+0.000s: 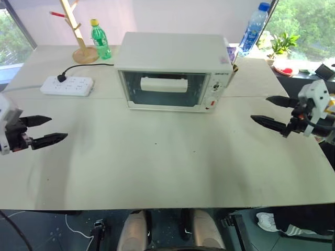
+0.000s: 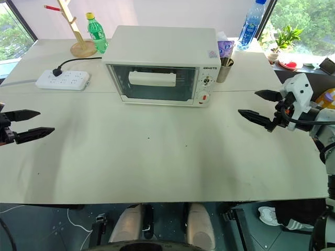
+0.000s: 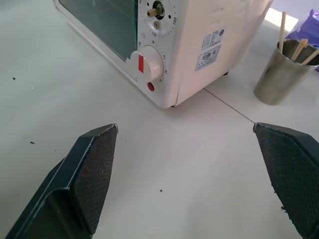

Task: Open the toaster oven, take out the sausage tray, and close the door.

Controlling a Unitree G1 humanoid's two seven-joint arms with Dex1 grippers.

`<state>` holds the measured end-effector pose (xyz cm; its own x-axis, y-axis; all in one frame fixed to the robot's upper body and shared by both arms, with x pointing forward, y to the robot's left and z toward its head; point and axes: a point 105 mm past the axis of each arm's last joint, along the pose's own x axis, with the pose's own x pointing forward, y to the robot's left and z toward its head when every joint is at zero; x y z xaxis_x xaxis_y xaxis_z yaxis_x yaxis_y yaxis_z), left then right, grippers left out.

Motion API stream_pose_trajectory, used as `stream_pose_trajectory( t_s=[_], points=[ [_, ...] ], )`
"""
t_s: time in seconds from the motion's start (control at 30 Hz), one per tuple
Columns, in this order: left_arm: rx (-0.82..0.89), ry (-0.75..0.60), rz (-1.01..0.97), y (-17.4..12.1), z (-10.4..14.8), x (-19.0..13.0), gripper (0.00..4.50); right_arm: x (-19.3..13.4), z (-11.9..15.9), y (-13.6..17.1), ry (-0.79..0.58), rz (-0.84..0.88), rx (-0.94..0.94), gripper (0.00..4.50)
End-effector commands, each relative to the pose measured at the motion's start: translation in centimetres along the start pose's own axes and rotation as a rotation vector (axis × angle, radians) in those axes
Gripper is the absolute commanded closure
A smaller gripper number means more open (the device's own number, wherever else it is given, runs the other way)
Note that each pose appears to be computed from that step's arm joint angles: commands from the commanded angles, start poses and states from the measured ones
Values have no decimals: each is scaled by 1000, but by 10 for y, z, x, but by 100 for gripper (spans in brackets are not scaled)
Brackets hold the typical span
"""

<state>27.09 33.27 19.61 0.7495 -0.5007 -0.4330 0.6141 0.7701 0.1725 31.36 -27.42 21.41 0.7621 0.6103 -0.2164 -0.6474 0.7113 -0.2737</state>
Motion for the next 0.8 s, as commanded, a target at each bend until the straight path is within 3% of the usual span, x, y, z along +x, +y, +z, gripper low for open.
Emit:
stream_pose_trajectory(
  t_s=[0.03, 0.33, 0.57, 0.8],
  points=[
    [63, -39, 29, 1, 16, -9, 2, -4, 12, -4, -14, -9, -49, 0],
    [13, -102, 33, 2, 22, -9, 2, -5, 12, -1, -28, -1, -1, 0],
    [13, -259, -115, -21, 70, 5, 2, 10, 30, 18, -104, 85, 53, 0],
    [101, -275, -306, -55, 98, 31, 2, 34, 57, 64, -180, 264, 102, 0]
  ],
)
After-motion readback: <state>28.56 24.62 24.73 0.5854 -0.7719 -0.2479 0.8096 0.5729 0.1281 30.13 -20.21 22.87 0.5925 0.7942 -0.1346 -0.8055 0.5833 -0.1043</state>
